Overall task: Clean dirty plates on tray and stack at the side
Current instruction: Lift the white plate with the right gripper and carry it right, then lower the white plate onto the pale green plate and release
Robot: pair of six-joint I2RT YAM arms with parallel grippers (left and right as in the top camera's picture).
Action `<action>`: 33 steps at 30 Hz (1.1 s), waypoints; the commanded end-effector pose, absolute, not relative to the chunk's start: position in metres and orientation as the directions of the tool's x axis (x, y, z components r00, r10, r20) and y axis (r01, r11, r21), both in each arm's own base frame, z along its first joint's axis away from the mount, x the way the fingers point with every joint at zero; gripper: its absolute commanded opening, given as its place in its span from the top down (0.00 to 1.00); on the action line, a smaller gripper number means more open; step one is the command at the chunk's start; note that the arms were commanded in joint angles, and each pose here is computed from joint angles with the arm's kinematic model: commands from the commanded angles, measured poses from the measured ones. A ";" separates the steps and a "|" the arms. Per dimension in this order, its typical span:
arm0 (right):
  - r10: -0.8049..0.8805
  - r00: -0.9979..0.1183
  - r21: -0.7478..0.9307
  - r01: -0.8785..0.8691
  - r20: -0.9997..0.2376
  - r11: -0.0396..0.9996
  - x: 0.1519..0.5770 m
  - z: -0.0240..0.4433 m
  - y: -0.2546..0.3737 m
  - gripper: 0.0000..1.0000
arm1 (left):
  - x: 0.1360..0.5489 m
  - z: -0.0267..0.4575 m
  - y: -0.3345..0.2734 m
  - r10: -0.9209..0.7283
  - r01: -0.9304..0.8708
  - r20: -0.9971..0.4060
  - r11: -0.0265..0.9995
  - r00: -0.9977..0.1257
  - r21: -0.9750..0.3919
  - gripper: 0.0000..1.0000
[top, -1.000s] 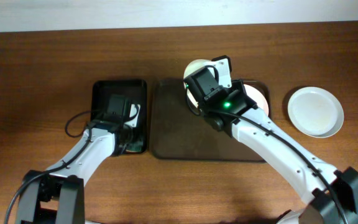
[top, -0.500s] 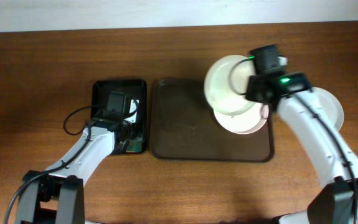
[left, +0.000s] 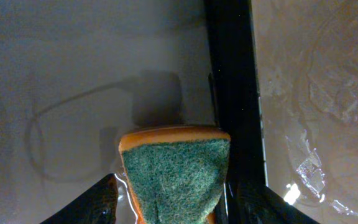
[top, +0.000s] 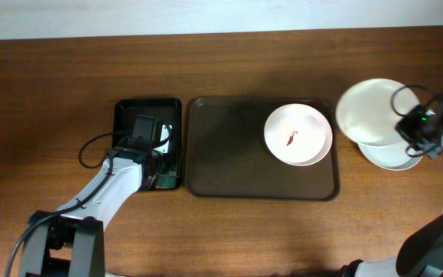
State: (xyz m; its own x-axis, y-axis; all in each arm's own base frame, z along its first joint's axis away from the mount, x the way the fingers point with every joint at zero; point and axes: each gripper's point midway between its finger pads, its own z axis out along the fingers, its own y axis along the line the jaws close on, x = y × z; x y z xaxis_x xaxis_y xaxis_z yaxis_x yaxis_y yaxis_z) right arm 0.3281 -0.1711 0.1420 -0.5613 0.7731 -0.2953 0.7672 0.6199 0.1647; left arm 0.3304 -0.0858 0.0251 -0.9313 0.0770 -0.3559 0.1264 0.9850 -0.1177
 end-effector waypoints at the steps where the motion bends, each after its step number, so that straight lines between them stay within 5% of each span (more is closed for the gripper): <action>1: 0.844 -0.462 0.180 0.837 -0.272 0.516 0.315 0.137 -0.205 0.96 | 0.328 0.025 -0.085 0.080 0.131 -0.358 0.984 -0.930 -0.120 0.39; 7: 0.902 -0.372 0.161 0.898 -0.217 0.409 0.295 0.108 -0.244 0.92 | 0.329 0.025 -0.086 0.080 0.131 -0.360 0.984 -0.930 -0.120 0.39; 11: 0.897 -0.392 0.256 0.863 -0.203 0.435 0.312 0.109 -0.235 0.53 | 0.329 0.025 -0.086 0.080 0.131 -0.360 0.984 -0.930 -0.120 0.39; 16: 0.735 -0.656 0.510 0.579 -0.171 0.636 0.355 0.126 -0.163 0.53 | 0.329 0.025 -0.086 0.080 0.131 -0.360 0.984 -0.930 -0.120 0.39; 22: 0.547 -0.831 0.368 0.480 -0.099 0.796 0.344 0.110 -0.102 0.53 | 0.329 0.025 -0.086 0.080 0.131 -0.360 0.984 -0.930 -0.120 0.39; 26: 0.541 -0.835 0.191 0.517 -0.102 0.834 0.339 0.101 -0.100 0.54 | 0.328 0.025 -0.085 0.081 0.131 -0.356 0.984 -0.931 -0.119 0.38; 33: 0.623 -0.752 0.170 0.599 -0.214 0.782 0.356 0.105 -0.136 0.56 | 0.328 0.025 -0.085 0.081 0.131 -0.356 0.984 -0.931 -0.119 0.38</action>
State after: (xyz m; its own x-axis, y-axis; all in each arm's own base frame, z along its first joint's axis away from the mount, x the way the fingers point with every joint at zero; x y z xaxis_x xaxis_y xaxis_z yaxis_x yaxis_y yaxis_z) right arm 0.3518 -0.1036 0.1006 -0.8204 0.5514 -0.1510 0.5153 0.8276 0.2226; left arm 0.3310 -0.0858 0.0253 -0.9305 0.0768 -0.3581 0.1265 0.9850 -0.1175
